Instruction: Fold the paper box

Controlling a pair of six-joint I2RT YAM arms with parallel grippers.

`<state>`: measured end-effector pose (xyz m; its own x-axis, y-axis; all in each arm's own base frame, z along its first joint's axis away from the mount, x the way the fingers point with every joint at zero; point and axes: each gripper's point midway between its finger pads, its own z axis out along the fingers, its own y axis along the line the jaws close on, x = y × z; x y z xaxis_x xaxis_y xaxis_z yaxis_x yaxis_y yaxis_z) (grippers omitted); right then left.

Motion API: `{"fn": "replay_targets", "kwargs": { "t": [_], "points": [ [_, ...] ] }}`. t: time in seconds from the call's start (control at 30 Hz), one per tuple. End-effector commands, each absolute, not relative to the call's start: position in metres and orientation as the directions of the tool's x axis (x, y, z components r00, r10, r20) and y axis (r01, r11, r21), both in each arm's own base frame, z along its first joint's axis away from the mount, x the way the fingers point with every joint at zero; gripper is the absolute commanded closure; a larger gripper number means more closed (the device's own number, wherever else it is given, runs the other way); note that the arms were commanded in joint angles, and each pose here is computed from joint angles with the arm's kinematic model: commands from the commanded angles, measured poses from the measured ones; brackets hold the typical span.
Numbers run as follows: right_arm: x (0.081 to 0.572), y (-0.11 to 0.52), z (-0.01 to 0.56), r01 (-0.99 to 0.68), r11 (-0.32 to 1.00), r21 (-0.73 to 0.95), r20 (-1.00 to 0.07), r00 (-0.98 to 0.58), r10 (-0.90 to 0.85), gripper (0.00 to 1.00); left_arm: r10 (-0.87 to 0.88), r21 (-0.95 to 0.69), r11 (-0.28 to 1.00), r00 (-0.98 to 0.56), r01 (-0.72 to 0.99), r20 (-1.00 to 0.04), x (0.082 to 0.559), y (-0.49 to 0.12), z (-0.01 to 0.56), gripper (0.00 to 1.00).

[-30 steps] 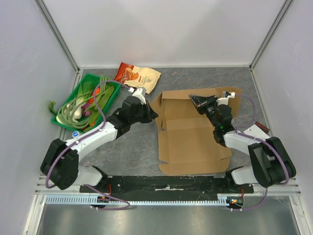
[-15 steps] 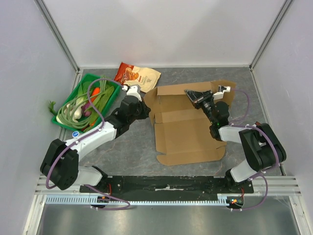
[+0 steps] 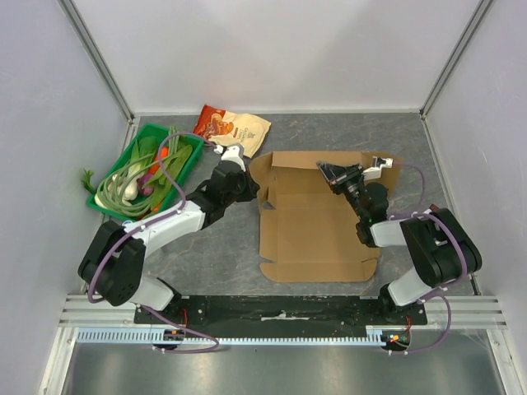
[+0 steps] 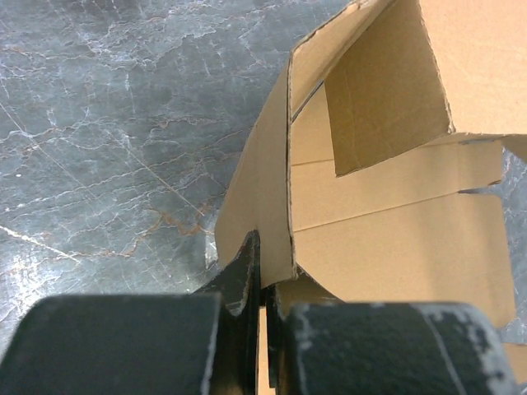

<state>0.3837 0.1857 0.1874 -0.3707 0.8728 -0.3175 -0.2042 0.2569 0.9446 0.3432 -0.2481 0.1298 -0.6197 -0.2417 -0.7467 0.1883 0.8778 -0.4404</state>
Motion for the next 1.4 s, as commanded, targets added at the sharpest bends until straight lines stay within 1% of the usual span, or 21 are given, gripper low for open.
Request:
{"fn": "replay_targets", "kwargs": {
  "t": [0.0,0.13,0.23,0.37,0.43,0.57,0.77,0.87,0.93,0.97,1.0,1.03,1.17,1.37],
  "points": [
    [0.347,0.208,0.169,-0.274,0.338,0.901,-0.433,-0.499,0.751,1.0,-0.327,-0.536,0.791,-0.536,0.295,-0.778,0.352,-0.282,0.18,0.98],
    [0.336,0.207,0.163,-0.286,0.375,0.882,-0.472,-0.511,0.718,1.0,-0.318,-0.531,0.79,-0.534,0.307,-0.783,0.347,-0.285,0.18,0.98],
    [0.328,0.206,0.157,-0.289,0.41,0.865,-0.502,-0.522,0.69,0.98,-0.3,-0.524,0.787,-0.54,0.325,-0.786,0.34,-0.289,0.176,0.98],
    [0.318,0.2,0.147,-0.276,0.443,0.853,-0.52,-0.521,0.677,0.96,-0.279,-0.517,0.778,-0.54,0.357,-0.794,0.331,-0.296,0.178,0.97],
    [0.314,0.196,0.135,-0.243,0.457,0.856,-0.512,-0.528,0.678,0.95,-0.264,-0.501,0.78,-0.528,0.376,-0.807,0.329,-0.299,0.181,0.98],
    [0.308,0.198,0.131,-0.234,0.42,0.877,-0.475,-0.547,0.689,0.93,-0.248,-0.472,0.795,-0.505,0.381,-0.827,0.329,-0.301,0.186,0.98],
    [0.324,0.206,0.152,-0.264,0.384,0.885,-0.465,-0.537,0.704,0.93,-0.23,-0.386,0.874,-0.446,0.297,-0.865,0.347,-0.277,0.192,0.98],
    [0.334,0.216,0.165,-0.275,0.339,0.9,-0.436,-0.538,0.721,0.94,-0.236,-0.378,0.882,-0.431,0.281,-0.871,0.356,-0.27,0.201,0.98],
    [0.343,0.223,0.171,-0.259,0.295,0.92,-0.391,-0.54,0.745,0.94,-0.248,-0.384,0.881,-0.421,0.278,-0.873,0.364,-0.269,0.211,0.98],
    [0.342,0.231,0.179,-0.285,0.262,0.922,-0.381,-0.543,0.748,0.94,-0.252,-0.384,0.879,-0.408,0.284,-0.878,0.367,-0.269,0.219,0.98],
    [0.348,0.237,0.19,-0.292,0.217,0.932,-0.348,-0.544,0.764,0.95,-0.253,-0.383,0.879,-0.403,0.284,-0.879,0.369,-0.268,0.222,0.98],
    [0.351,0.241,0.186,-0.282,0.201,0.938,-0.33,-0.552,0.766,0.95,-0.255,-0.382,0.883,-0.404,0.273,-0.878,0.372,-0.264,0.223,0.98],
    [0.361,0.257,0.208,-0.318,0.11,0.942,-0.278,-0.551,0.787,0.94,-0.259,-0.379,0.883,-0.385,0.278,-0.886,0.379,-0.26,0.239,0.98],
    [0.362,0.255,0.206,-0.309,0.127,0.943,-0.282,-0.533,0.797,0.94,-0.257,-0.41,0.856,-0.431,0.314,-0.865,0.372,-0.27,0.224,0.98]
  ]
}}
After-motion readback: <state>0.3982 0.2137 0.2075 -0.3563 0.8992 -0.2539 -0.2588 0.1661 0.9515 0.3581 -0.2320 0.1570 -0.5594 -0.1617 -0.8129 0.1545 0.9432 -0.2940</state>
